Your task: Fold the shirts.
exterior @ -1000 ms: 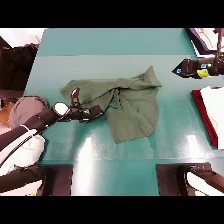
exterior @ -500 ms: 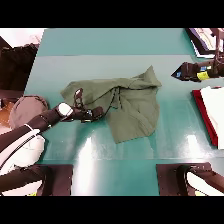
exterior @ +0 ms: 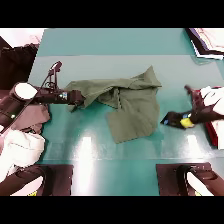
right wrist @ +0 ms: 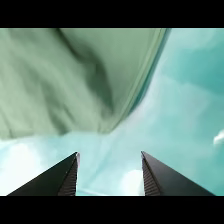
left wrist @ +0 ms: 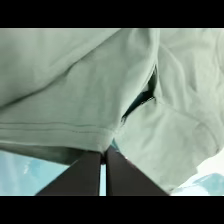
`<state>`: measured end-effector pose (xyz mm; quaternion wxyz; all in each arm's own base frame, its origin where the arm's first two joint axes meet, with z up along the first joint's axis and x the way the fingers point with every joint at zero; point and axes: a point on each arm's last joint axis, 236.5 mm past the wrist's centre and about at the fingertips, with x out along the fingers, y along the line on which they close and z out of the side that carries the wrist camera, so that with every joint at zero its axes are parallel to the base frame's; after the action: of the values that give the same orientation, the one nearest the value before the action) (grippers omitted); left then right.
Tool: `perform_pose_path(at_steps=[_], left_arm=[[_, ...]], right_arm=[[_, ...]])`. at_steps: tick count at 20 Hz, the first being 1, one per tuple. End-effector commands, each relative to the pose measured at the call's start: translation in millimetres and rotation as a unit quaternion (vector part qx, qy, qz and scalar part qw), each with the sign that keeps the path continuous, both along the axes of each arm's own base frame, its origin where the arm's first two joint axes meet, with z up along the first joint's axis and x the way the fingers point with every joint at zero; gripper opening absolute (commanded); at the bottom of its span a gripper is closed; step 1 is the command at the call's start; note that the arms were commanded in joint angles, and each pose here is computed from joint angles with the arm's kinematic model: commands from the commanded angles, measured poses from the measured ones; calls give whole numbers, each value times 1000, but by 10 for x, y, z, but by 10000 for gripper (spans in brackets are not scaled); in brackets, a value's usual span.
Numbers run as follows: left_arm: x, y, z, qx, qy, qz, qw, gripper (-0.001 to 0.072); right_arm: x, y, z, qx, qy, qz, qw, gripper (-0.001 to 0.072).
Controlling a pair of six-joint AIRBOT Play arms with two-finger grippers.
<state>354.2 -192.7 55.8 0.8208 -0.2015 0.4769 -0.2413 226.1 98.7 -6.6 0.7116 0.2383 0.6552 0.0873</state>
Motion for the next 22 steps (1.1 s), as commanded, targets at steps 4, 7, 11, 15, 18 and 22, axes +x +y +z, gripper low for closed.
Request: perform_pose_path(at_steps=[4, 7, 11, 15, 18, 22], left_arm=[[-62, 125, 41, 24, -4, -16, 1000, 24], [-96, 117, 27, 23, 3, -20, 1000, 24], [-157, 105, 5, 24, 14, -28, 999, 24], [-240, 92, -25, 25, 29, -40, 998, 24], [-165, 113, 182, 22, 13, -41, 999, 23], [145, 403, 1354, 27, -97, -37, 994, 24]], right_arm=[[-199, 429, -560, 78, -28, -88, 993, 439], [-132, 549, -627, 77, -45, -80, 993, 438], [19, 680, -758, 57, -34, -57, 996, 428], [109, 732, -772, 12, -28, 15, 999, 63], [314, 781, -442, 3, -65, 48, 997, 21], [1002, 422, 947, 11, -236, -5, 972, 20]])
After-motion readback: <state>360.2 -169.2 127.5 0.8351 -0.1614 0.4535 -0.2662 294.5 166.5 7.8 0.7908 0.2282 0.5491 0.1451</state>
